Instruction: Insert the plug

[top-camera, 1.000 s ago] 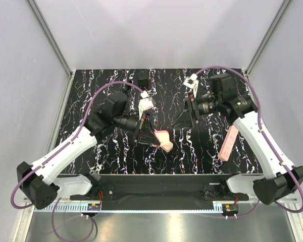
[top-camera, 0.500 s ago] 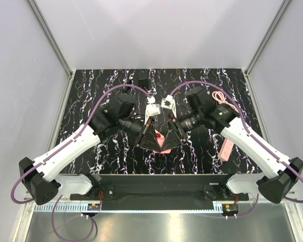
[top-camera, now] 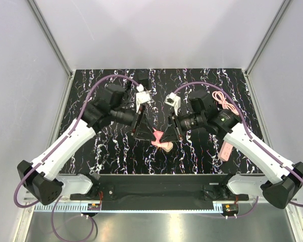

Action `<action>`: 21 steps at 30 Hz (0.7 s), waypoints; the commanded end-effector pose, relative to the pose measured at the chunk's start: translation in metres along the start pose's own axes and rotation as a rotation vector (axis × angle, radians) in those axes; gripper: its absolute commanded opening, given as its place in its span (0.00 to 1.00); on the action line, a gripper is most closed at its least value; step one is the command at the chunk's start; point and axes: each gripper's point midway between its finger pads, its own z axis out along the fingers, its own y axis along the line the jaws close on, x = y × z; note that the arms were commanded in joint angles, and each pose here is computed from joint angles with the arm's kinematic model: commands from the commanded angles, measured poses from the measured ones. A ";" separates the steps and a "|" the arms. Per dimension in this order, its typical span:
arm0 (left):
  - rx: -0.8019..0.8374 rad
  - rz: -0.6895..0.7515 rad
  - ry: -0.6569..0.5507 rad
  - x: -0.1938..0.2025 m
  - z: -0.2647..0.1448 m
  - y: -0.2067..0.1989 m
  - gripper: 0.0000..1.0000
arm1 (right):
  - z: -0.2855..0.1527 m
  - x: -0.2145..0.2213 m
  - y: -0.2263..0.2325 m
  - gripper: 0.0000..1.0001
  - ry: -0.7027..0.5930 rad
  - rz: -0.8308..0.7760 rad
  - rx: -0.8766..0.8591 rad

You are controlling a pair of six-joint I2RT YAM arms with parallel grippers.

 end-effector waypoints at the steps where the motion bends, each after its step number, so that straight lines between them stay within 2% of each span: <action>1: 0.055 0.096 -0.072 -0.027 -0.016 -0.026 0.59 | -0.008 -0.034 0.009 0.00 -0.165 -0.029 0.024; 6: 0.100 0.137 -0.116 -0.037 -0.019 -0.037 0.61 | -0.020 -0.053 0.036 0.00 -0.266 -0.077 -0.066; 14: 0.121 0.144 -0.150 -0.047 -0.022 -0.045 0.63 | -0.028 -0.060 0.053 0.00 -0.314 -0.096 -0.126; 17: 0.134 0.141 -0.162 -0.049 -0.023 -0.048 0.59 | -0.030 -0.062 0.057 0.00 -0.340 -0.101 -0.140; 20: 0.152 0.140 -0.170 -0.050 -0.024 -0.054 0.34 | -0.035 -0.066 0.065 0.00 -0.376 -0.125 -0.171; 21: 0.158 0.135 -0.167 -0.050 -0.024 -0.055 0.19 | -0.035 -0.065 0.064 0.00 -0.381 -0.123 -0.169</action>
